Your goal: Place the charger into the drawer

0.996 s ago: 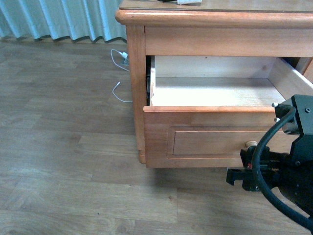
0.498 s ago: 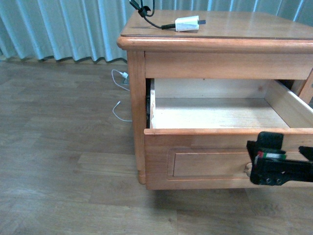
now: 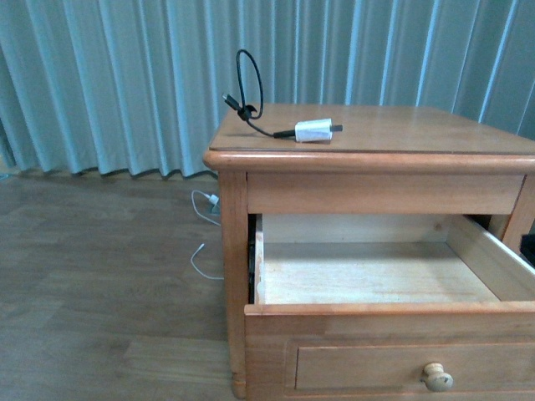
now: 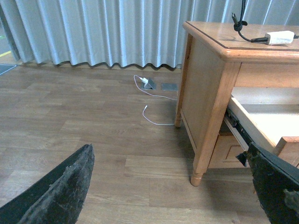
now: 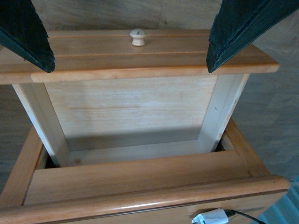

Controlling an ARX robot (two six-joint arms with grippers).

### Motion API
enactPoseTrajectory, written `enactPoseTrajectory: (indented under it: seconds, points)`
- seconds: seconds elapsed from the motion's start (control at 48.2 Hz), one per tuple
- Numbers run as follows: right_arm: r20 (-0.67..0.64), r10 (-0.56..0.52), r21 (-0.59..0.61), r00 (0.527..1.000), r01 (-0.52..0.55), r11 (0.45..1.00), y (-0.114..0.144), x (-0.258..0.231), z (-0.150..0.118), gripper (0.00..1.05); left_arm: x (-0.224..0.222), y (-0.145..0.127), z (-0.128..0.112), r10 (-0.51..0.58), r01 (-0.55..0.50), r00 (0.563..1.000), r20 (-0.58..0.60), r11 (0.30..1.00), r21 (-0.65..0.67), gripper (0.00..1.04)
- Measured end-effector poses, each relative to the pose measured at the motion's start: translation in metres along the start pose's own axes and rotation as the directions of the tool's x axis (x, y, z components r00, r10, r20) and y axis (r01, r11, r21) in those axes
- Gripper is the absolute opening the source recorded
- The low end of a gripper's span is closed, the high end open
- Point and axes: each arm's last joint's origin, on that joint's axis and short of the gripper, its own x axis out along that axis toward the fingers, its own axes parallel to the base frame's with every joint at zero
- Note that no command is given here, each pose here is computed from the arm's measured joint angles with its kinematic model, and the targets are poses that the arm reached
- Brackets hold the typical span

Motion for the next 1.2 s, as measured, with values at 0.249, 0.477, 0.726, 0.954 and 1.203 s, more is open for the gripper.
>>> enactPoseTrajectory:
  seconds: [0.249,0.477,0.726,0.954,1.203]
  points:
    - [0.073,-0.039,0.017,0.997,0.037,0.999,-0.004,-0.033,-0.003,0.97,0.0,0.0,0.0,0.0,0.0,1.0,0.0,1.0,0.0,0.99]
    - [0.193,-0.089,-0.032,0.977,0.097,0.995,-0.007,-0.033,-0.008,0.85,0.0,0.0,0.0,0.0,0.0,1.0,0.0,1.0,0.0,0.99]
    - [0.284,-0.095,-0.094,0.954,0.126,0.987,-0.022,-0.045,-0.021,0.45,0.0,0.0,0.0,0.0,0.0,1.0,0.0,1.0,0.0,0.99]
    - [0.285,-0.097,-0.105,0.954,0.132,0.986,-0.031,-0.055,-0.033,0.01,0.0,0.0,0.0,0.0,0.0,1.0,0.0,1.0,0.0,0.99]
    - [0.287,-0.101,-0.107,0.953,0.137,0.985,-0.043,-0.062,-0.04,0.07,0.0,0.0,0.0,0.0,0.0,1.0,0.0,1.0,0.0,0.99]
